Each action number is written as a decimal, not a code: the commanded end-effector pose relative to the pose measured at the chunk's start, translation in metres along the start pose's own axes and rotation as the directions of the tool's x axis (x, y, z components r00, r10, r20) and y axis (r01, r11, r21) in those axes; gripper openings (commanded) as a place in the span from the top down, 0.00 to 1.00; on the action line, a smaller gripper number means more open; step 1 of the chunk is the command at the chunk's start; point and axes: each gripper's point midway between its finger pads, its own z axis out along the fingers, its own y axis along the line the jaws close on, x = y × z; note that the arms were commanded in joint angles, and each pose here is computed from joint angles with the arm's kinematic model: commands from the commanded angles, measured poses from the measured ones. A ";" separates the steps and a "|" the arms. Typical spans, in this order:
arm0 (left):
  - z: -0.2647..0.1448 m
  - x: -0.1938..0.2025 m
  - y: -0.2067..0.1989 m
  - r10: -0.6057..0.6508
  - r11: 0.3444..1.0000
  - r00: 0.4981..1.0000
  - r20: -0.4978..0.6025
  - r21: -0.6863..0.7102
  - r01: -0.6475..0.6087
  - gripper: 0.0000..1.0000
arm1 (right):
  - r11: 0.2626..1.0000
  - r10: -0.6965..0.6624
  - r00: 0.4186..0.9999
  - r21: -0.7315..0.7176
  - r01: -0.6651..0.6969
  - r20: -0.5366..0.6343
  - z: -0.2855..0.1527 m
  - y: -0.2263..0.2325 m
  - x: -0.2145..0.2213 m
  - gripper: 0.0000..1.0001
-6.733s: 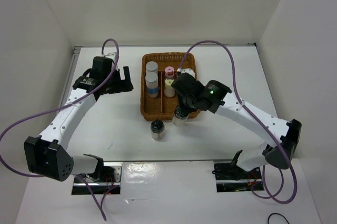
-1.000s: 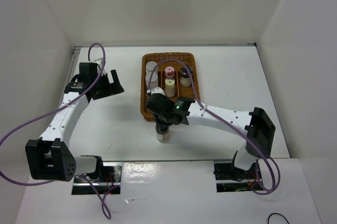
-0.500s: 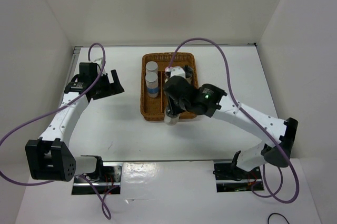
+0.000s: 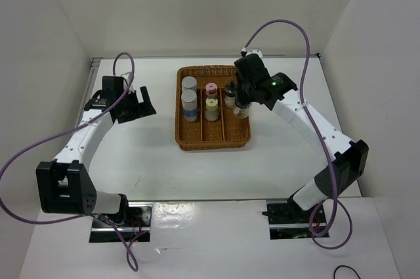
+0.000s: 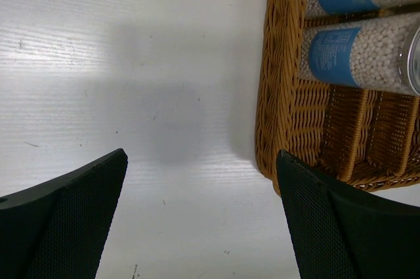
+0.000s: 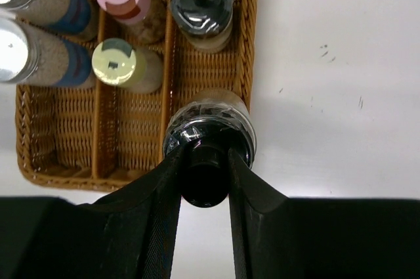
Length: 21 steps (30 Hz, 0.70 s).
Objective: Organize the condiment bottles
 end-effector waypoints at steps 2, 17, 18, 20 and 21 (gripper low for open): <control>0.003 -0.032 -0.013 0.011 0.999 0.998 0.065 0.049 -0.014 0.00 | 0.999 0.018 0.995 -0.029 -0.015 0.102 0.023 0.014 -0.037 1.00; 0.011 -0.061 -0.021 0.014 0.998 0.996 0.083 0.055 -0.019 0.00 | 0.999 0.052 0.997 -0.010 -0.052 0.054 0.092 0.008 -0.014 1.00; 0.009 -0.062 -0.022 0.014 0.998 0.996 0.083 0.055 -0.019 0.00 | 0.999 0.049 0.998 -0.006 -0.048 0.045 0.096 0.009 -0.011 1.00; 0.008 -0.066 -0.023 0.015 0.998 0.996 0.092 0.057 -0.021 0.00 | 0.999 0.045 0.998 -0.002 -0.045 0.034 0.102 0.009 -0.006 1.00; 0.008 -0.066 -0.023 0.015 0.998 0.996 0.092 0.057 -0.021 0.00 | 0.999 0.044 0.999 -0.001 -0.044 0.031 0.104 0.008 -0.003 1.00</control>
